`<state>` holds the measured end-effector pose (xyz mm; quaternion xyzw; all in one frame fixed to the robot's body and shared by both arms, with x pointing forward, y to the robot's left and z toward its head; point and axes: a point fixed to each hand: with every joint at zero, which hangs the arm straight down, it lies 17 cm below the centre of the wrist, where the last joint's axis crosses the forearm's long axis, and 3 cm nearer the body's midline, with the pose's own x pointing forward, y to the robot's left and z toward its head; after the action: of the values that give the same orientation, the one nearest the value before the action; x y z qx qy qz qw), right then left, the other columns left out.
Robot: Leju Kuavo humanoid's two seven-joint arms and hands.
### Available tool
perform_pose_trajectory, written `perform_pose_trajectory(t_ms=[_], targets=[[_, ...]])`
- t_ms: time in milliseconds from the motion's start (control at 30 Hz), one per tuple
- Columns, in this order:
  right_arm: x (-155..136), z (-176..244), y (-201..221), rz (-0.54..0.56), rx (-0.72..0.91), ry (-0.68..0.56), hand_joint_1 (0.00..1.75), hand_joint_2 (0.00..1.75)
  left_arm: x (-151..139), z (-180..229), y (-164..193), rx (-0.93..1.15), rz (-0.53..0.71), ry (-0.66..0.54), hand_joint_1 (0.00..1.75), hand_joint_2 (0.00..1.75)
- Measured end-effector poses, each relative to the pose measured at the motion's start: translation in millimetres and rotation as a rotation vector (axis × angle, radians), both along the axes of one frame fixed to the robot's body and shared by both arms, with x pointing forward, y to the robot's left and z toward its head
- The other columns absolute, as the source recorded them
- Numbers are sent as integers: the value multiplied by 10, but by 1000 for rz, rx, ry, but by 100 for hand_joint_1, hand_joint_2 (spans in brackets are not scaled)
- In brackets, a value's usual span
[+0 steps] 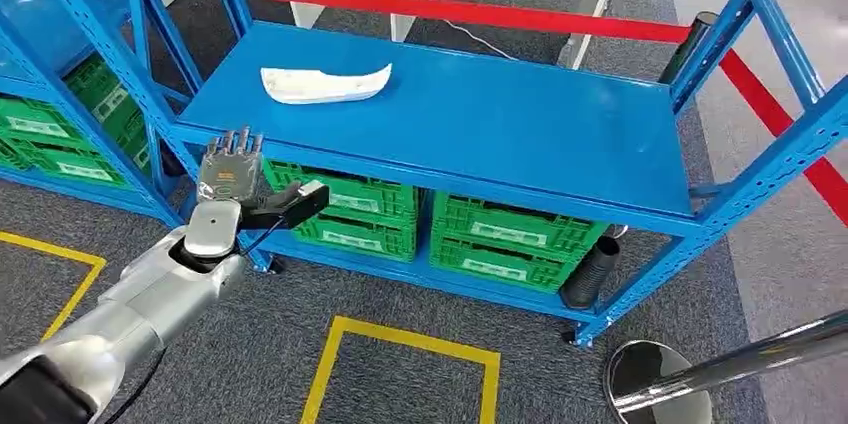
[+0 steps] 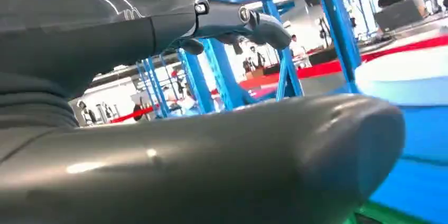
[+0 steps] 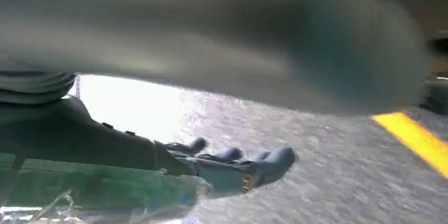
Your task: Take the parts from the cabinet and place them on the table.
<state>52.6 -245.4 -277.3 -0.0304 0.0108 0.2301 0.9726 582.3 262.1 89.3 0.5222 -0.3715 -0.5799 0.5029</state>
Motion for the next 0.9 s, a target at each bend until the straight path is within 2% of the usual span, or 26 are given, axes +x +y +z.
perform_pose_trajectory(t_ms=[900], targets=[[-35, -1, -1, 0, -3, 9, 0, 0, -63, -65, 53, 7, 1, 17, 0, 0]])
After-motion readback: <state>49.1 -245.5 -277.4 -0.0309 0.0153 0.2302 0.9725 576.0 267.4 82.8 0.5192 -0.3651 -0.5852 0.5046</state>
